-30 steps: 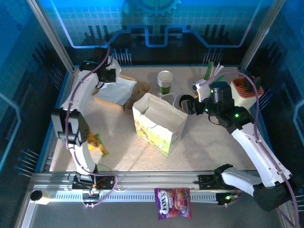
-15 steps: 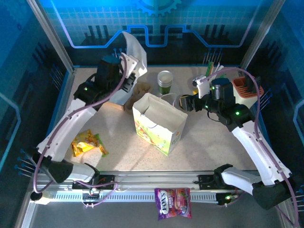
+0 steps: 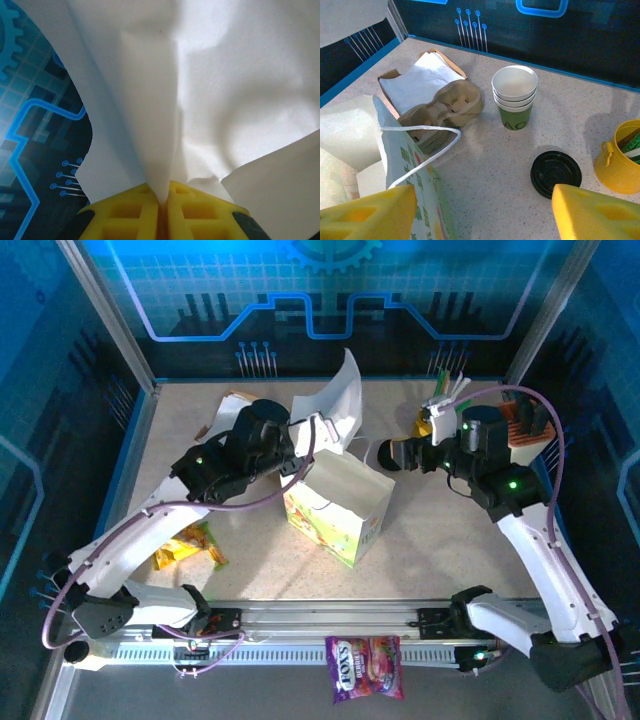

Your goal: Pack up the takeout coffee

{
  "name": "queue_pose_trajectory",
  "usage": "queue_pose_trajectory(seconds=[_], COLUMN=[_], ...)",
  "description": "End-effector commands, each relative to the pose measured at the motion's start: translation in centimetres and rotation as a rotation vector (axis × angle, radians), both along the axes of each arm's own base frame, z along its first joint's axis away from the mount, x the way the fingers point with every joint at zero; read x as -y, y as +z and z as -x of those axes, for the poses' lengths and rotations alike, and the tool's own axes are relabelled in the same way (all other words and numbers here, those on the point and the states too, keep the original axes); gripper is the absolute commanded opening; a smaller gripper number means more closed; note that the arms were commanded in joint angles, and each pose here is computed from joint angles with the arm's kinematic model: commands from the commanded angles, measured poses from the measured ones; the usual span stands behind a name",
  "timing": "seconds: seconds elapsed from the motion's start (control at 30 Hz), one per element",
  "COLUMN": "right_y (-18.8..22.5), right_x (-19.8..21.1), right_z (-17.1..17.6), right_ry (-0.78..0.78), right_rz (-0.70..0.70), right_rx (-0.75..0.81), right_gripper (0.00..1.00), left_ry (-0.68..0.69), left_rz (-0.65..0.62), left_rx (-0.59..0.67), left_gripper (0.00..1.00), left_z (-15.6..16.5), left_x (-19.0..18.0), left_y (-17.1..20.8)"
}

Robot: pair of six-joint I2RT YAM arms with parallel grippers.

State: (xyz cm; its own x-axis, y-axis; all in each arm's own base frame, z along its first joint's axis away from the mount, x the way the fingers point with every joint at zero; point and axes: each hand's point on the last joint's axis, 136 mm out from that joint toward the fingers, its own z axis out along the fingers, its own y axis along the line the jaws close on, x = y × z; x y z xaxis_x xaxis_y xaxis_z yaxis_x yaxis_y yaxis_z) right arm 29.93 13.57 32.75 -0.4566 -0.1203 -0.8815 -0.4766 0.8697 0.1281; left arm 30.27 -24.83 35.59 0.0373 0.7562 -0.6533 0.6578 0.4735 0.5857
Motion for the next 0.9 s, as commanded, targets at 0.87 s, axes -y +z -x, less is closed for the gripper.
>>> queue_pose_trajectory(seconds=[0.87], right_y=[5.8], right_x=[-6.4], right_z=[-0.3], right_ry=[0.161], right_rz=[-0.442], right_rx=[-0.124], right_gripper=[0.76], left_ry=[-0.107], left_rz=[-0.181], left_rx=[-0.123], left_gripper=[0.17], left_z=[1.5], left_x=[0.7], left_y=[-6.2])
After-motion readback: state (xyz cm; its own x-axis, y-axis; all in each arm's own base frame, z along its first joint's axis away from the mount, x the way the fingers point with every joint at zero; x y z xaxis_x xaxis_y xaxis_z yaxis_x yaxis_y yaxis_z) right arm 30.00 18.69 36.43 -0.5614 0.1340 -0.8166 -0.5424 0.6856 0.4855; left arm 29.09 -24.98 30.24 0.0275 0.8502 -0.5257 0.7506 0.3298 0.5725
